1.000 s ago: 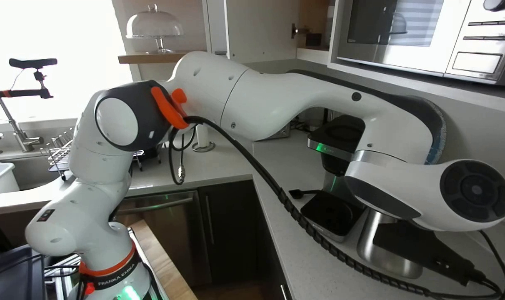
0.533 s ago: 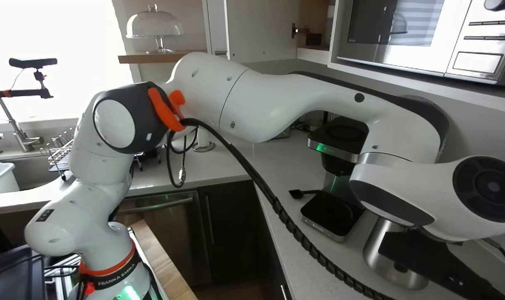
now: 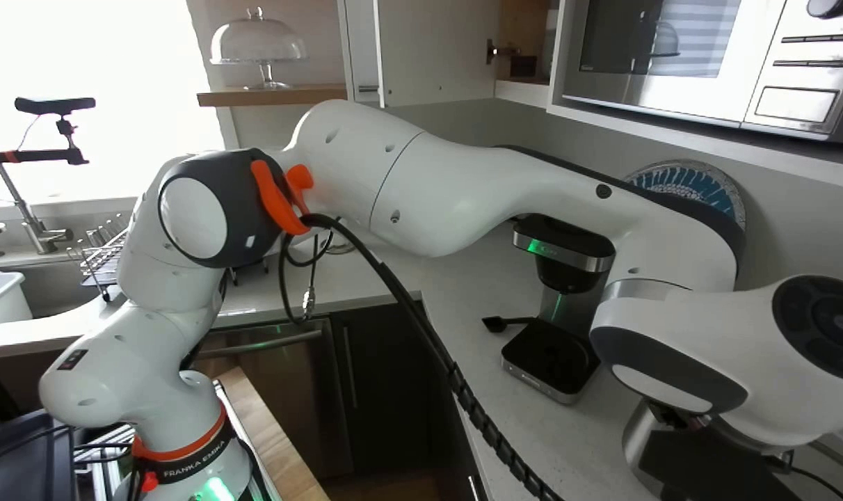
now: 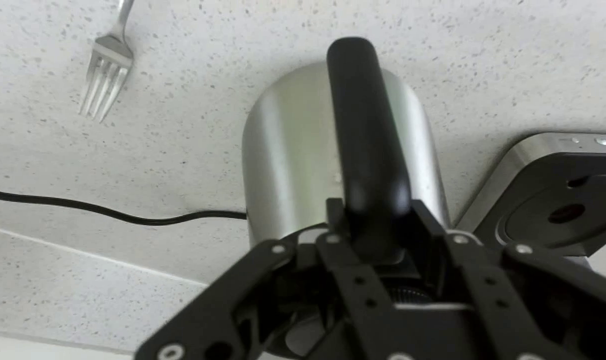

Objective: Pick up the coffee jar and put it on the kitchen counter

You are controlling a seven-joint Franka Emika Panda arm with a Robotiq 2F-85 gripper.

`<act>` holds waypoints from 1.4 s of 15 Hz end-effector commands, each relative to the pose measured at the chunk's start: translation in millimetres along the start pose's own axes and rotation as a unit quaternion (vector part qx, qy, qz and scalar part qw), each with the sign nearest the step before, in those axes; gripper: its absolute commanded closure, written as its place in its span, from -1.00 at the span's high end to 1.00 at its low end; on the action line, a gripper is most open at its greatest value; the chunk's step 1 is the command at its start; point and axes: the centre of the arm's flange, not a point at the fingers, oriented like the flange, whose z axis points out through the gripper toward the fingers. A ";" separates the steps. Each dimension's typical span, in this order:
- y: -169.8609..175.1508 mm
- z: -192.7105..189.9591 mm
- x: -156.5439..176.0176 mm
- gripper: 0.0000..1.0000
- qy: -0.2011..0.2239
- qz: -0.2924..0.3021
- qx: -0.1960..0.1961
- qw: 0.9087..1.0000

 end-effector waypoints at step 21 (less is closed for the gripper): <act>-137.4 -126.1 -53.4 1.00 -0.244 0.189 -0.097 0.946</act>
